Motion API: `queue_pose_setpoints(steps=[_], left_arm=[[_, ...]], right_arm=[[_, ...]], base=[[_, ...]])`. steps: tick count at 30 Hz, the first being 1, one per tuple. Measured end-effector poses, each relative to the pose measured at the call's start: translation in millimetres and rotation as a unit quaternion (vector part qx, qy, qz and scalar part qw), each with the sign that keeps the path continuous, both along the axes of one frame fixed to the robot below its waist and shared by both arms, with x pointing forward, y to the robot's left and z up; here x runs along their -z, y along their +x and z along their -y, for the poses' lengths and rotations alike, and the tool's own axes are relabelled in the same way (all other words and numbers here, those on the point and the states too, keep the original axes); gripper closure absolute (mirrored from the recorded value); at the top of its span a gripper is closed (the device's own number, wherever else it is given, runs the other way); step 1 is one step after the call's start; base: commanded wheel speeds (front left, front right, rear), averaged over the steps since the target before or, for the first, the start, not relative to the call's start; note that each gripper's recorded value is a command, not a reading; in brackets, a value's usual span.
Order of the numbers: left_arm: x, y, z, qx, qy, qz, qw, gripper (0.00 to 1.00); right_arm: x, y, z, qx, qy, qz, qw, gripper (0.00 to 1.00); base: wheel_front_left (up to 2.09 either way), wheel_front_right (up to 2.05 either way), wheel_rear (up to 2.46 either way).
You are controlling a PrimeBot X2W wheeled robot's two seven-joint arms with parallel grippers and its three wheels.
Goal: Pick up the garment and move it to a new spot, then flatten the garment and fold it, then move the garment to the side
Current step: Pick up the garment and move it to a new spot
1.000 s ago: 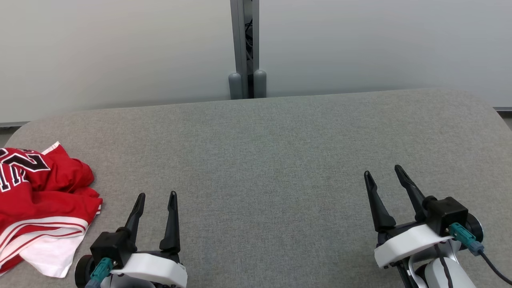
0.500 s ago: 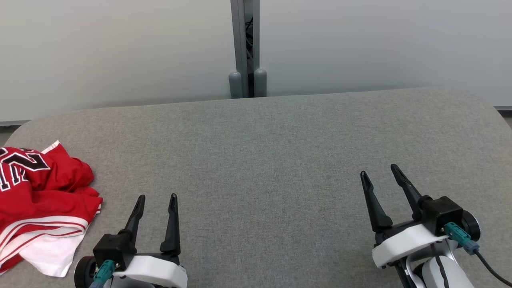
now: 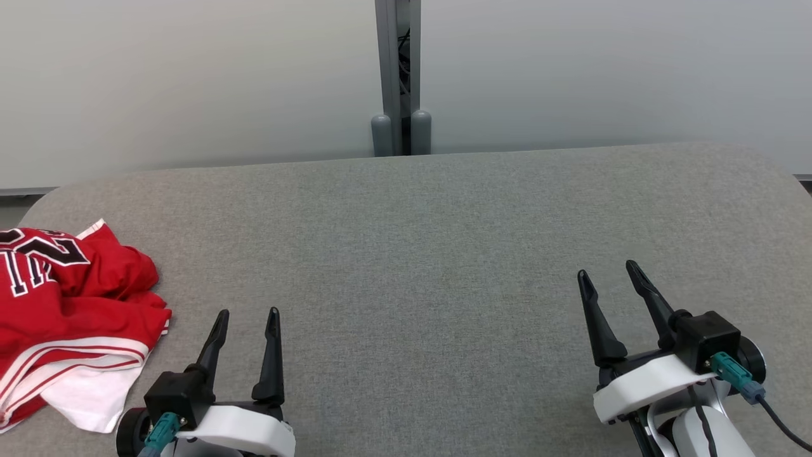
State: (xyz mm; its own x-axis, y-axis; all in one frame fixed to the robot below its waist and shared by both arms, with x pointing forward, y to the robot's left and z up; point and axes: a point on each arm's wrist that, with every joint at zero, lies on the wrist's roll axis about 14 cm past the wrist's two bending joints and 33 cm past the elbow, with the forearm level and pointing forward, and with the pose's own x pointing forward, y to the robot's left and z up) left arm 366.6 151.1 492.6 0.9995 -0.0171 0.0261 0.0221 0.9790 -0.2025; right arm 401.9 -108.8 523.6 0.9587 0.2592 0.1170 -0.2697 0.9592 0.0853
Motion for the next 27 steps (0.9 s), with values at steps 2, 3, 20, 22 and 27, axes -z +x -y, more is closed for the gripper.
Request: queue_pose_setpoints(steps=[2,3,20,22,27], left_arm=[[-0.5,-1.7,-6.5,-0.010,-0.002,0.001,1.000,0.00],[-0.9,-2.6,-10.8,-0.017,-0.003,0.001,1.000,0.00],[3.1,-58.8,-99.7,-0.153,-0.005,-0.001,0.988,0.00],[4.8,-70.4,-109.4,-0.171,-0.006,-0.002,0.985,0.00],[2.9,-97.3,-134.2,-0.218,-0.009,0.003,0.976,0.00]], right_arm=[[-0.2,1.0,-5.3,-0.007,0.000,0.000,1.000,0.00],[0.1,1.4,-8.7,-0.012,0.003,-0.001,1.000,0.00],[-7.4,-2.8,-102.2,-0.144,0.017,0.007,0.989,0.00],[-7.3,-5.8,-115.4,-0.163,0.016,0.007,0.986,0.00],[-11.0,-10.9,-147.8,-0.208,0.015,0.011,0.978,0.00]], base=[[0.00,0.00,0.00],[0.00,0.00,0.00],[0.00,0.00,0.00],[0.00,0.00,0.00],[0.00,0.00,0.00]])
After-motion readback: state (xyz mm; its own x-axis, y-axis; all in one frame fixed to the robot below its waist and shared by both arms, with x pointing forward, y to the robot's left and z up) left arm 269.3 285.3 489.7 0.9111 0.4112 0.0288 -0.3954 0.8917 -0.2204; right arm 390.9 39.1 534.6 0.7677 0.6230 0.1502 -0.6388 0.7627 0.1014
